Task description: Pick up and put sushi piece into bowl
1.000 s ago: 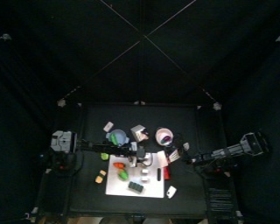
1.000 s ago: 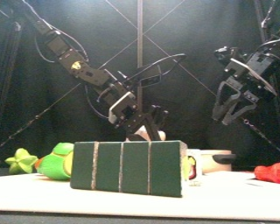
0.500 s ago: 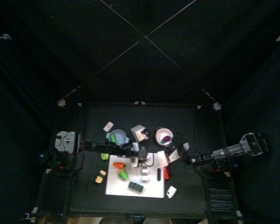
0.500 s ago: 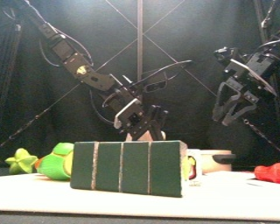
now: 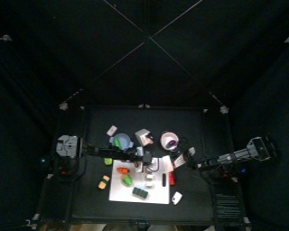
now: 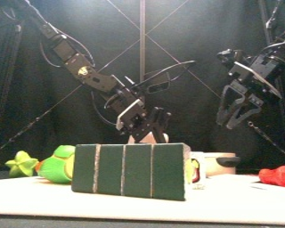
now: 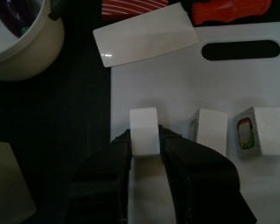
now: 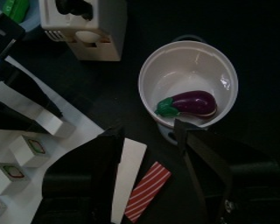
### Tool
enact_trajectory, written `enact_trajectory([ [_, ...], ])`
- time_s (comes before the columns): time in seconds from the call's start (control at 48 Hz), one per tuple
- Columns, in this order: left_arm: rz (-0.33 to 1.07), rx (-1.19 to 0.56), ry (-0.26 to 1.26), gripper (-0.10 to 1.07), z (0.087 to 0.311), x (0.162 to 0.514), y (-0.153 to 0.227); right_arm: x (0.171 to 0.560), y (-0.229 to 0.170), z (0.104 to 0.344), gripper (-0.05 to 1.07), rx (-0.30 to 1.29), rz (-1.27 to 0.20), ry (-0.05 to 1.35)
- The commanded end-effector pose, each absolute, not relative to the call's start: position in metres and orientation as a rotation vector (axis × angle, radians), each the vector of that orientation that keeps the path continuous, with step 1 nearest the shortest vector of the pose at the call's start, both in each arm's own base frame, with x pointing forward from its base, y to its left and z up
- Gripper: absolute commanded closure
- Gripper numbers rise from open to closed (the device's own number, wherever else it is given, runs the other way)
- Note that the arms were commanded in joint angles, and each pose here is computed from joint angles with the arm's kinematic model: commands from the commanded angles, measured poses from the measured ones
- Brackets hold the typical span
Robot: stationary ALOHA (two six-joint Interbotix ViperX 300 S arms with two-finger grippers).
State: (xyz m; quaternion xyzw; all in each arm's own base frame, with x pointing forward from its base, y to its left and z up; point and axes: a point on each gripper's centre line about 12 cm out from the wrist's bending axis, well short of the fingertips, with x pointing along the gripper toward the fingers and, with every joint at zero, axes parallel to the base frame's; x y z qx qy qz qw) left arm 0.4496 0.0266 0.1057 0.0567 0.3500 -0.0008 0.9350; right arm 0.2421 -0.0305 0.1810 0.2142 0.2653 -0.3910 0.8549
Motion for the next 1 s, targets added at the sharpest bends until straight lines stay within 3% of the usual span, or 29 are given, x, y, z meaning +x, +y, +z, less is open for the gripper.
enact_trajectory([
  [0.0, 0.006, 0.120, 0.629, 0.47, 0.140, 0.456, 0.028, 0.245, -0.030, 0.186, 0.19, 0.459, -0.813, 0.542],
  [0.417, 0.007, 0.134, 0.578, 0.47, 0.181, 0.417, 0.025, 0.254, -0.033, 0.186, 0.19, 0.488, -0.789, 0.544],
  [0.729, 0.039, 0.107, 0.590, 0.47, 0.189, 0.347, 0.030, 0.260, -0.030, 0.183, 0.19, 0.503, -0.761, 0.560],
  [0.979, 0.125, 0.067, 0.578, 0.47, 0.192, 0.305, 0.051, 0.269, -0.017, 0.182, 0.19, 0.511, -0.628, 0.592],
])
